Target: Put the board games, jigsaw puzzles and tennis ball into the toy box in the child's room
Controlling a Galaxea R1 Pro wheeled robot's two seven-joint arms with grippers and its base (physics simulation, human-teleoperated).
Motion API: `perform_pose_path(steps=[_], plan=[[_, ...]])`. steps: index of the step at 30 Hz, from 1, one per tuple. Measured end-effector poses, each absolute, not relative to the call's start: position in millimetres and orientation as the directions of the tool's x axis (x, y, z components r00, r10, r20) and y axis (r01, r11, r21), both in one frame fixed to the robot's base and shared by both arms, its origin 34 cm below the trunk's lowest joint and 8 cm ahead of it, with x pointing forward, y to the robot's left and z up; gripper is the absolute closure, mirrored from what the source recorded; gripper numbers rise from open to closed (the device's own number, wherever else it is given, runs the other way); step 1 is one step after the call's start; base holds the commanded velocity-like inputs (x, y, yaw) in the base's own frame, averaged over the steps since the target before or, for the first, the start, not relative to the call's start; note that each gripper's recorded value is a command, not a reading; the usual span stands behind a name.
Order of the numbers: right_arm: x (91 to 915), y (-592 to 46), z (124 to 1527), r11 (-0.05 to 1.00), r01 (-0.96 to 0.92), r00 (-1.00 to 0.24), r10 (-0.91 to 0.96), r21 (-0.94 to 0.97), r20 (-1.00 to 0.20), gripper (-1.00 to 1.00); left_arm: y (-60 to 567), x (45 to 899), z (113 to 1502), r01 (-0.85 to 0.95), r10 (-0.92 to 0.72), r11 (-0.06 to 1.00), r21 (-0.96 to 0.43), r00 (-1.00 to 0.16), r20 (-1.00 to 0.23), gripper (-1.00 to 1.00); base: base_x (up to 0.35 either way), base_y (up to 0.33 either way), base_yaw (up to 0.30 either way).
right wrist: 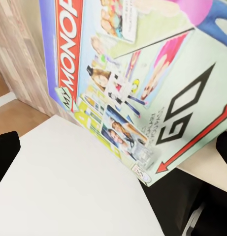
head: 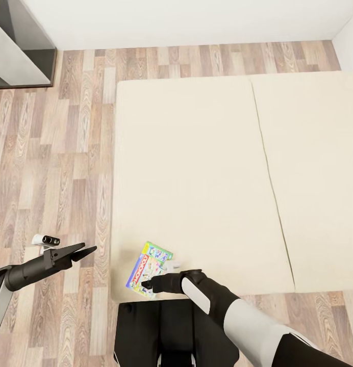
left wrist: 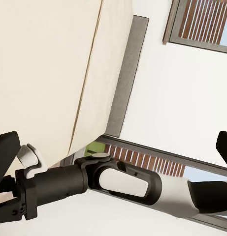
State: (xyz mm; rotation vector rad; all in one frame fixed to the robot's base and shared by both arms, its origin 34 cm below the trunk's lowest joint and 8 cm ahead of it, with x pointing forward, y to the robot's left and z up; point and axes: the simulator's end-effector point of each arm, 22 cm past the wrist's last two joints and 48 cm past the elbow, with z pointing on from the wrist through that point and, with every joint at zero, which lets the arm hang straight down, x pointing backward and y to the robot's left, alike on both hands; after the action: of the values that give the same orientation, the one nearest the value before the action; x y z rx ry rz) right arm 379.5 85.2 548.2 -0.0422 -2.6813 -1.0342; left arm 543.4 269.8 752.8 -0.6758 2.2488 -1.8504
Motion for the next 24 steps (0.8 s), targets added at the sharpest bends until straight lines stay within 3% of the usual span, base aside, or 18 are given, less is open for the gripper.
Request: perform_pose_path(steps=[24], plan=[[379.9,84.7,547.4,0.746,0.122,-0.965,-0.065,0.654,0.254,-1.00,269.9,543.7,753.2,-0.244,-0.433,0.135,-0.960,-0.886,0.164,-1.00,0.000,0.018,0.000]])
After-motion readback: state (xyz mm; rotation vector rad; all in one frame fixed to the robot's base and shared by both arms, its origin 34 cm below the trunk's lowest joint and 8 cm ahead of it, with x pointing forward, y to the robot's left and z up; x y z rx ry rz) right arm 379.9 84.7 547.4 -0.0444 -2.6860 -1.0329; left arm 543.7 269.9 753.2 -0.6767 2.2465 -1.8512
